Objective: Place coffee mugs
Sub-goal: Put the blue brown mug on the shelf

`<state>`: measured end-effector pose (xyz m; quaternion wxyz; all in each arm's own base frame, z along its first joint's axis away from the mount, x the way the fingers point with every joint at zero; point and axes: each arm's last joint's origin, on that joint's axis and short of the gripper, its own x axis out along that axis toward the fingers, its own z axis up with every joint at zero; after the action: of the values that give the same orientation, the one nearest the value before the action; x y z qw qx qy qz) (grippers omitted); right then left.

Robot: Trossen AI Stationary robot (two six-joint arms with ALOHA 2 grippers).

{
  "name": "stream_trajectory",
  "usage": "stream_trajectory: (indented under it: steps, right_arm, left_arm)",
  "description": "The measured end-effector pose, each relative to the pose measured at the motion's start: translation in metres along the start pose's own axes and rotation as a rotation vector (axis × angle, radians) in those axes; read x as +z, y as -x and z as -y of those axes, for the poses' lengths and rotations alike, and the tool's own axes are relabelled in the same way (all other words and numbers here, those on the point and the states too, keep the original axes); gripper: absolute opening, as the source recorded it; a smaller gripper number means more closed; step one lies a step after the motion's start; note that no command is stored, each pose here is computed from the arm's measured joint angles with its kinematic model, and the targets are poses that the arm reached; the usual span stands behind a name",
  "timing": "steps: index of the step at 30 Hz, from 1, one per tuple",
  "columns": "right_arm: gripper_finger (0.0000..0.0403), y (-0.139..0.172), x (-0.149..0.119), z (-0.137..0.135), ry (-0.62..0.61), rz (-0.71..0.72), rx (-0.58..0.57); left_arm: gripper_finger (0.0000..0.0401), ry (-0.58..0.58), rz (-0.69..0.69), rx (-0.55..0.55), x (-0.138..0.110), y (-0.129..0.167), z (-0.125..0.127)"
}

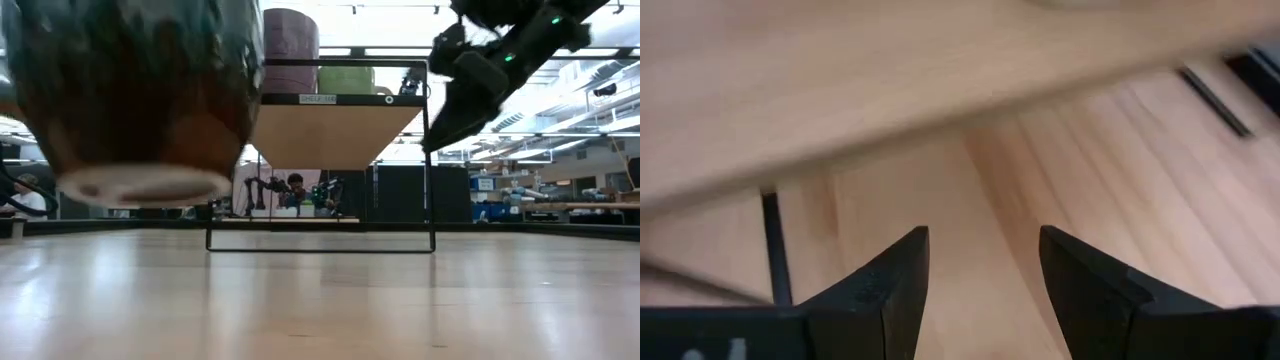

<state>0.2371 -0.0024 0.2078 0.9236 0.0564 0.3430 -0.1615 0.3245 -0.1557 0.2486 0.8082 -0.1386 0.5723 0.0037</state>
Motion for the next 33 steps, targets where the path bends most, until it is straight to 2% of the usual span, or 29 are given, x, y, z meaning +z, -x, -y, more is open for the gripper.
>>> stream_trajectory:
  steps: [5, 11, 20, 33]
  right_arm:
    - [0.0197, 0.026, -0.004, 0.002, -0.012, 0.007, -0.061]
    - [0.0197, 0.045, -0.002, -0.003, -0.008, 0.077, -0.06]
    - [0.0197, 0.046, -0.003, -0.005, -0.014, 0.084, -0.071]
    - [0.0197, 0.048, -0.004, -0.011, 0.008, 0.091, -0.054]
  left_arm:
    - [0.0048, 0.018, 0.004, 0.043, -0.003, -0.007, -0.006]
    - [0.0048, -0.008, -0.01, 0.09, -0.008, -0.007, -0.006]
    - [0.0048, -0.012, -0.109, 0.195, -0.029, -0.005, -0.002]
    - [0.0048, 0.004, -0.097, 0.227, -0.027, -0.014, -0.003]
